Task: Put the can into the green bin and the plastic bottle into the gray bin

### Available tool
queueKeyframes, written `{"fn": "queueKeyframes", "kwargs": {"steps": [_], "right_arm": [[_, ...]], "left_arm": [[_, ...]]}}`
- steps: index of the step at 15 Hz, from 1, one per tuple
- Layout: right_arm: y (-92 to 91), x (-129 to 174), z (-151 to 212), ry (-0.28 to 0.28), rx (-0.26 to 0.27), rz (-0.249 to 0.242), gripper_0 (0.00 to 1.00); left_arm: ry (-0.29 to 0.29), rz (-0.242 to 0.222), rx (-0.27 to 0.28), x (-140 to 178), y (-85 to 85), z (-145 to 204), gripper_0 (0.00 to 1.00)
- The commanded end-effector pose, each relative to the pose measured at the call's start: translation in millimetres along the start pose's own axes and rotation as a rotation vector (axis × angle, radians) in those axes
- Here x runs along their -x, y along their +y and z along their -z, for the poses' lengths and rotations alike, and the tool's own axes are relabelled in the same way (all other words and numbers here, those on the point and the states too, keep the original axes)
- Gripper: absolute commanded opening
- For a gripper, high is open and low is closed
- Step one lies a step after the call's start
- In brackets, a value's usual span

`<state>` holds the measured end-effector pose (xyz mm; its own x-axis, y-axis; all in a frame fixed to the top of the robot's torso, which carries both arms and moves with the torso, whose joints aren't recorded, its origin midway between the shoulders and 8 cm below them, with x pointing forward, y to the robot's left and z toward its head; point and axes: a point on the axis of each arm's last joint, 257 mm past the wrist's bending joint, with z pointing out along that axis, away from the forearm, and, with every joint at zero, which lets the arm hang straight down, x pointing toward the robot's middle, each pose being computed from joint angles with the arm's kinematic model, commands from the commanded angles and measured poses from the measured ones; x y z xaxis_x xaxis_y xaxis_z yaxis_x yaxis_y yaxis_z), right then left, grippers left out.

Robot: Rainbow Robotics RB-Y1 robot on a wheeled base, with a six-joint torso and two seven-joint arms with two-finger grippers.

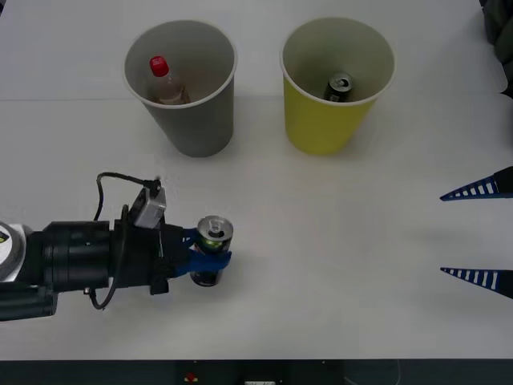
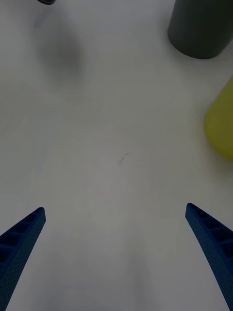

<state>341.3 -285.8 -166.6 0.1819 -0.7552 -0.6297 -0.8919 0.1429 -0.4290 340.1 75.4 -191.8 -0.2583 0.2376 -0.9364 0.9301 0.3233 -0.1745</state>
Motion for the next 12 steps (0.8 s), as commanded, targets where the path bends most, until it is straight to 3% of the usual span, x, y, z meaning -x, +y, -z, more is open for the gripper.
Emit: {"fn": "queueKeyframes", "kwargs": {"steps": [1, 4, 6, 9, 12], "right_arm": [[0.0, 0.0, 0.0, 0.000, 0.000, 0.000, 1.00], [0.0, 0.0, 0.0, 0.000, 0.000, 0.000, 1.00], [0.0, 0.0, 0.0, 0.000, 0.000, 0.000, 1.00], [0.0, 0.0, 0.0, 0.000, 0.000, 0.000, 1.00], [0.0, 0.0, 0.0, 0.000, 0.000, 0.000, 1.00]], "left_arm": [[-0.002, 0.082, 0.094, 41.5, 2.4, 1.6, 0.00], [-0.019, 0.174, 0.181, 74.2, 5.1, 7.2, 0.00], [0.032, 0.184, 0.219, 87.7, 10.1, 10.8, 0.00], [0.111, 0.064, 0.305, 113.7, 32.2, 19.4, 0.00], [0.137, 0.015, 0.348, 147.7, 49.5, 16.8, 0.00]]}}
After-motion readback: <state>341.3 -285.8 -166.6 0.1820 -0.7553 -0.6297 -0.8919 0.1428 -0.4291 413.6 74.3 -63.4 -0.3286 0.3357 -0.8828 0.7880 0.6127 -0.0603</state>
